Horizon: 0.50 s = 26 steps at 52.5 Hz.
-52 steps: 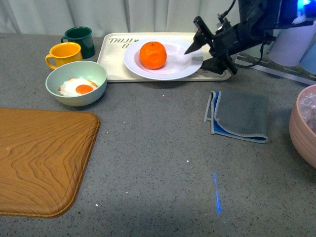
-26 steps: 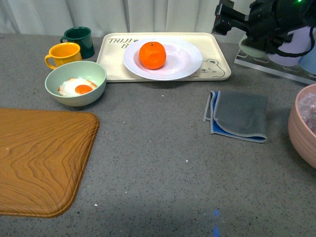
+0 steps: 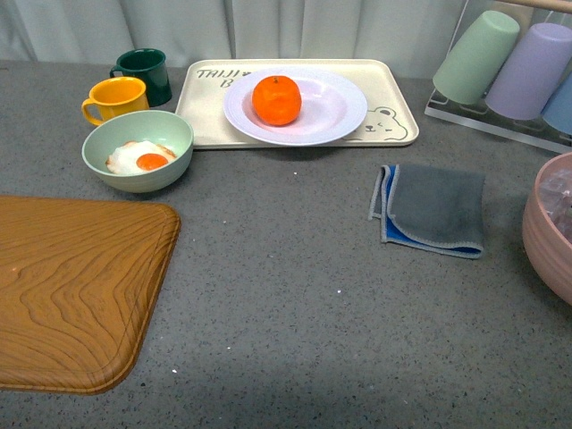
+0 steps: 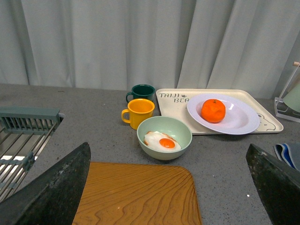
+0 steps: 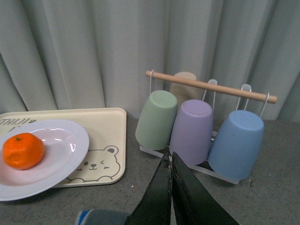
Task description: Place orange and plate with both arms
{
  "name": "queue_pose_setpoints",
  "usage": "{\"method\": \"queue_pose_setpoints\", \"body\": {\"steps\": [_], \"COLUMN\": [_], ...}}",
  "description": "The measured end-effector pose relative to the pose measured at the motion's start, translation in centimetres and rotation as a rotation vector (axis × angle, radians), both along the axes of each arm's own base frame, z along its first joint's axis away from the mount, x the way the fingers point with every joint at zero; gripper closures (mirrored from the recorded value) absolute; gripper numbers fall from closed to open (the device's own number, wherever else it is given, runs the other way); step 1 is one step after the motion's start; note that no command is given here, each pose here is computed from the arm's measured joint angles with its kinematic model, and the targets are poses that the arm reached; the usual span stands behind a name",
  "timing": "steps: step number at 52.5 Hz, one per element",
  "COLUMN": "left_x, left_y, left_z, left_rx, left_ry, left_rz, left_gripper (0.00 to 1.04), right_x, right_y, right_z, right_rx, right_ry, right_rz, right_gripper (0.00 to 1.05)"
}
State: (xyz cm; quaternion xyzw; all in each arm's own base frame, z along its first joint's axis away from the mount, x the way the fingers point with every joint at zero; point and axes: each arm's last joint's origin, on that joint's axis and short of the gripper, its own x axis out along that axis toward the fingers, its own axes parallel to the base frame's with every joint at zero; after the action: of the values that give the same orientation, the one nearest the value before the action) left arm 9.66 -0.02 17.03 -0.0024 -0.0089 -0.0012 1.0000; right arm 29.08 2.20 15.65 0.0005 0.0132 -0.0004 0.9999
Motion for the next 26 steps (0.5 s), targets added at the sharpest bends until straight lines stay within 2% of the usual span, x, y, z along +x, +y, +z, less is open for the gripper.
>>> {"method": "queue_pose_setpoints", "body": {"steps": [26], "left_x": [0.0], "left_y": [0.0], "left_z": [0.0], "left_rx": [0.000], "left_ry": [0.000], "left_rz": [0.000], "left_gripper": [0.07], "right_x": [-7.7], "right_y": [-2.1], "right_z": [0.5], "right_rx": [0.002], "right_ry": [-0.012], "right_rz": [-0.003], "right_gripper": [1.04]}}
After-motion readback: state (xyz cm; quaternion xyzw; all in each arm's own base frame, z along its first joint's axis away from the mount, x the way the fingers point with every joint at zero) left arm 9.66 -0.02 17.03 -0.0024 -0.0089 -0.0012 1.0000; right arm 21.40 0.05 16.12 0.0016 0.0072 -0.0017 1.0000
